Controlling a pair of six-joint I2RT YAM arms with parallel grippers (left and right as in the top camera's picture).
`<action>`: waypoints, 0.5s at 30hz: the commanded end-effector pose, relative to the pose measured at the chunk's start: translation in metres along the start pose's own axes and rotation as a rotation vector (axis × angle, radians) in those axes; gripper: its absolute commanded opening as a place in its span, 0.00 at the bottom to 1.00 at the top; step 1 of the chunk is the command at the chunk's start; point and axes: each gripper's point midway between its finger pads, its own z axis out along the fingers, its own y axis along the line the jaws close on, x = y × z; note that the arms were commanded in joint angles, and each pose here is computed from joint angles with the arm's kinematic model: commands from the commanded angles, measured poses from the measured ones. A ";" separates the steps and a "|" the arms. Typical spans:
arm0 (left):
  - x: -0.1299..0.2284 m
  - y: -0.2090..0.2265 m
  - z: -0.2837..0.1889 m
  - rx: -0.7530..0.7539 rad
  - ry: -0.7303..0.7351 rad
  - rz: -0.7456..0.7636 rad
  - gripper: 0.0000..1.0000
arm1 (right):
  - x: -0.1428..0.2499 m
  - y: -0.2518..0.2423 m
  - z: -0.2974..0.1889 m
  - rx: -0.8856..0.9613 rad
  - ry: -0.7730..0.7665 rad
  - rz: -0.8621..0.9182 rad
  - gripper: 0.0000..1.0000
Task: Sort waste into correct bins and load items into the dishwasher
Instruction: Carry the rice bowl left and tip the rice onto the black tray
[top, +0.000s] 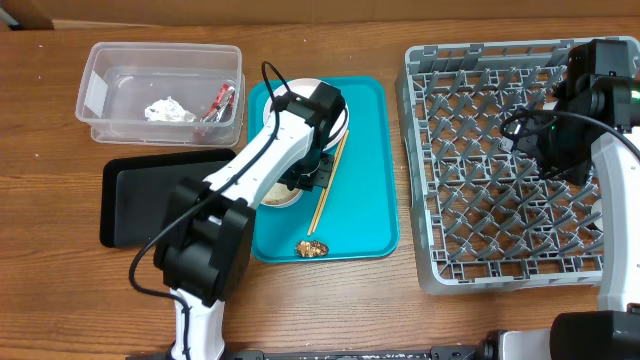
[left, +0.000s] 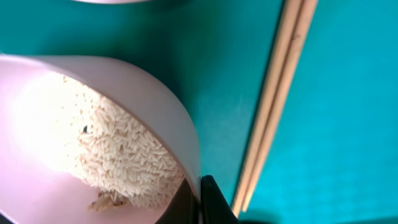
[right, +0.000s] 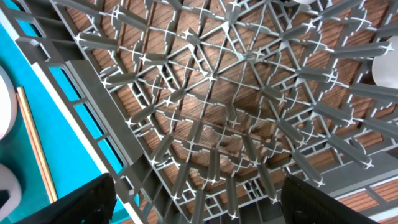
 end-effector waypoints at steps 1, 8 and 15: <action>-0.003 0.004 -0.051 0.020 -0.127 -0.040 0.04 | -0.002 -0.001 -0.003 -0.003 -0.010 0.001 0.87; 0.018 0.046 -0.084 0.025 -0.117 -0.155 0.04 | -0.001 -0.002 -0.003 0.004 -0.009 -0.003 0.87; 0.012 0.087 -0.085 0.235 -0.098 -0.229 0.04 | 0.000 -0.003 -0.003 0.010 -0.006 -0.006 0.87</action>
